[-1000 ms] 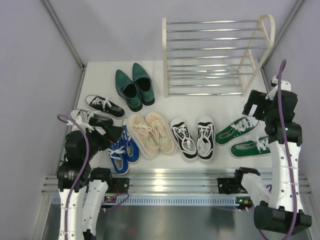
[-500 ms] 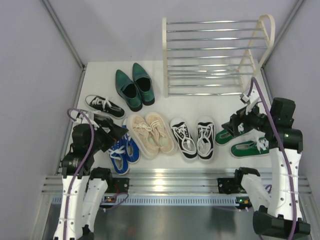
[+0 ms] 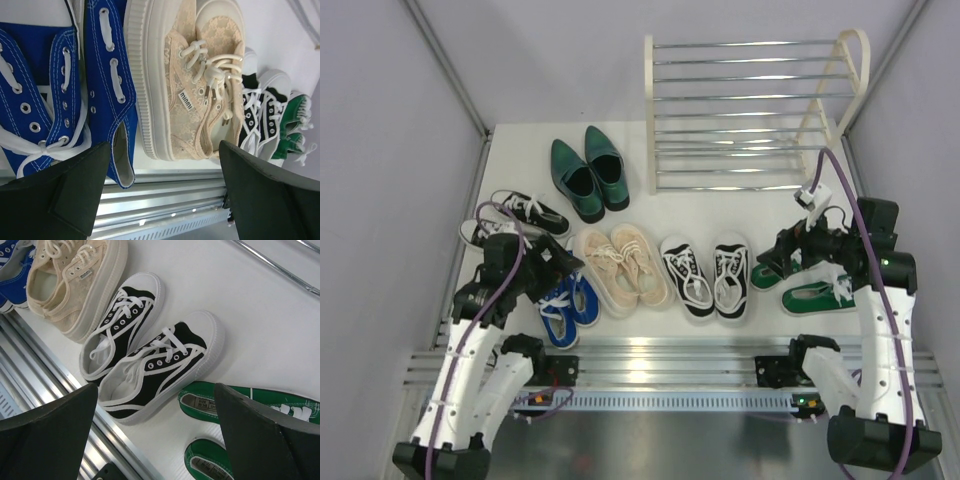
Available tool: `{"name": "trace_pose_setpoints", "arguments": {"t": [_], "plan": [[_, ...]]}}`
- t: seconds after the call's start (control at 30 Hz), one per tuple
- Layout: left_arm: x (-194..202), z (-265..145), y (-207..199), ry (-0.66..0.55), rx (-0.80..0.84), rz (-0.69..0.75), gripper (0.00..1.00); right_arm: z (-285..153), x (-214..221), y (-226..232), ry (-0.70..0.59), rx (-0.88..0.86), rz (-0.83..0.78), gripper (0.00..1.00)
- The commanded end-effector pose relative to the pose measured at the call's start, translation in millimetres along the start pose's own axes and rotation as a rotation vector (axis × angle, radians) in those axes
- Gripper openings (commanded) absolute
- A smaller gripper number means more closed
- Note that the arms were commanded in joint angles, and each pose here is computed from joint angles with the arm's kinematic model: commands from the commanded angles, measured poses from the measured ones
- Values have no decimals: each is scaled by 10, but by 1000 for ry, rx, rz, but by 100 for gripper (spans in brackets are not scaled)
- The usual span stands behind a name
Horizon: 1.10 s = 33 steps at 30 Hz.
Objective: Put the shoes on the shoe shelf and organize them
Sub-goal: Pick up the shoe at the center of the board.
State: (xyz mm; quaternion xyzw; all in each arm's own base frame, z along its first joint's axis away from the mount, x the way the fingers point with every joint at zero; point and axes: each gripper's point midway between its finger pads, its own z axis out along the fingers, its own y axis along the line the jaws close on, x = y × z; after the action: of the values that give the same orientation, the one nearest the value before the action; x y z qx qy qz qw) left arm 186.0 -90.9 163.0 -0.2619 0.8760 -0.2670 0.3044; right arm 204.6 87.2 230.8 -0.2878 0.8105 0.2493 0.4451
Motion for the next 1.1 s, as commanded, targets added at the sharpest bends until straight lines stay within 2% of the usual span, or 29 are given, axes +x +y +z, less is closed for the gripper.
{"name": "trace_pose_setpoints", "arguments": {"t": [0.0,0.07,0.1,0.2,0.53,0.67,0.83,0.9,1.0,1.07], "plan": [[12,38,-122,-1,-24,19,95,32,-93,4,-35,-20,-24,99],[-23,134,-132,-38,-97,24,95,46,-83,-10,-32,-20,-19,99],[77,197,-166,-33,-131,94,95,50,-76,-15,-28,-20,-15,99],[304,279,-327,5,-148,152,94,48,-59,-21,-22,-15,-16,99],[514,609,-531,-45,-259,231,87,48,30,8,-13,-12,-13,99],[584,753,-525,-49,-285,259,75,50,44,15,-12,-15,-12,99],[591,834,-441,-74,-331,293,74,58,51,13,-10,-19,-14,99],[587,875,-378,-91,-352,316,70,66,56,20,-11,-26,-10,99],[608,953,-305,-95,-362,346,63,73,55,48,-14,-44,-7,99],[628,989,-273,-93,-362,355,53,75,39,75,-23,-64,-23,99]]}}
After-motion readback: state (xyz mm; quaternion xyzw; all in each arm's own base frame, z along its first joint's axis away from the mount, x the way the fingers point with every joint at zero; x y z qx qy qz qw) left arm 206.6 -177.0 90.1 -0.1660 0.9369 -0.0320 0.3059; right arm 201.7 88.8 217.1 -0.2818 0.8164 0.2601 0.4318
